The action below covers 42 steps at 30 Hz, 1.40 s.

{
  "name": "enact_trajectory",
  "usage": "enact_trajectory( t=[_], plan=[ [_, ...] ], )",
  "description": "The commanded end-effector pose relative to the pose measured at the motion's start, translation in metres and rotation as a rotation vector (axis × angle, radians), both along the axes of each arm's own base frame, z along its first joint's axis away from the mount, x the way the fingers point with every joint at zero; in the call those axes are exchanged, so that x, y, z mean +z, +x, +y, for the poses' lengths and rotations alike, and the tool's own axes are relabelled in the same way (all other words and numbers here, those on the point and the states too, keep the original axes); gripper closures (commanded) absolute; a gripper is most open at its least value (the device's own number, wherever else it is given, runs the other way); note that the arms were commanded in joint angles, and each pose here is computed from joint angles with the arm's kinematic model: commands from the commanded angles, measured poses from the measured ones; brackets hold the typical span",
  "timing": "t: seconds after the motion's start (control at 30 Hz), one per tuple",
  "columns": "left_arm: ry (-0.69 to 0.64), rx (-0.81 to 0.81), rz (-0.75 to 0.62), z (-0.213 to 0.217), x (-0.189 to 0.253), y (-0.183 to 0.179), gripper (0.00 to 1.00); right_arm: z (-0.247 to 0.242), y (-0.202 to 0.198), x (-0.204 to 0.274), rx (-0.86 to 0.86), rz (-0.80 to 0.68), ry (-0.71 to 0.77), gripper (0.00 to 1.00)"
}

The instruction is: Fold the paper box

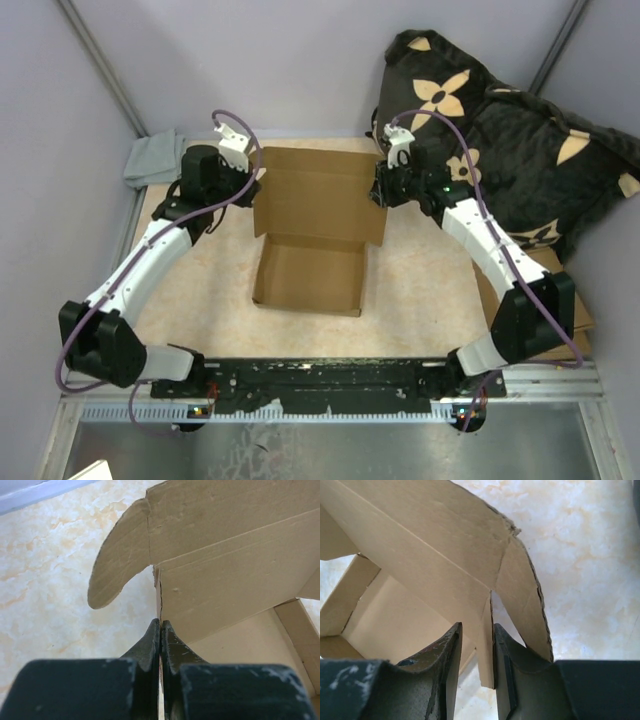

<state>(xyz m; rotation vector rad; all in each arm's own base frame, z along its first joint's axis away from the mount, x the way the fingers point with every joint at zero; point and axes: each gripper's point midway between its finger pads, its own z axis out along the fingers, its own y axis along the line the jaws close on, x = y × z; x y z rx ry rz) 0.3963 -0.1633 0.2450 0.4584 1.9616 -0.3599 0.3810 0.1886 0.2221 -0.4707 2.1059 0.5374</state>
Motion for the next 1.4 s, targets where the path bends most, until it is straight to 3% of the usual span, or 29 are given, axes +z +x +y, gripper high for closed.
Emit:
enact_trajectory(
  t=[0.0,0.4,0.67,1.0,1.37],
  plan=[
    [-0.045,0.0,-0.082,0.002,0.026,-0.011,1.0,-0.003,-0.003,0.01,-0.011,0.055,-0.005,0.71],
    [-0.196,-0.023,-0.112,-0.013,0.05,-0.017,1.0,0.002,0.023,0.031,-0.087,0.08,0.029,0.96],
    [-0.276,0.015,-0.145,-0.015,0.063,-0.006,1.0,0.009,0.052,0.072,-0.176,-0.087,0.067,0.97],
    [-0.315,-0.023,-0.122,-0.03,0.049,0.0,1.0,0.03,0.062,0.074,-0.278,-0.322,0.032,0.98],
    [-0.293,0.025,-0.044,-0.022,0.012,-0.01,1.0,0.03,0.057,0.065,-0.338,-0.349,0.132,0.98]
  ],
)
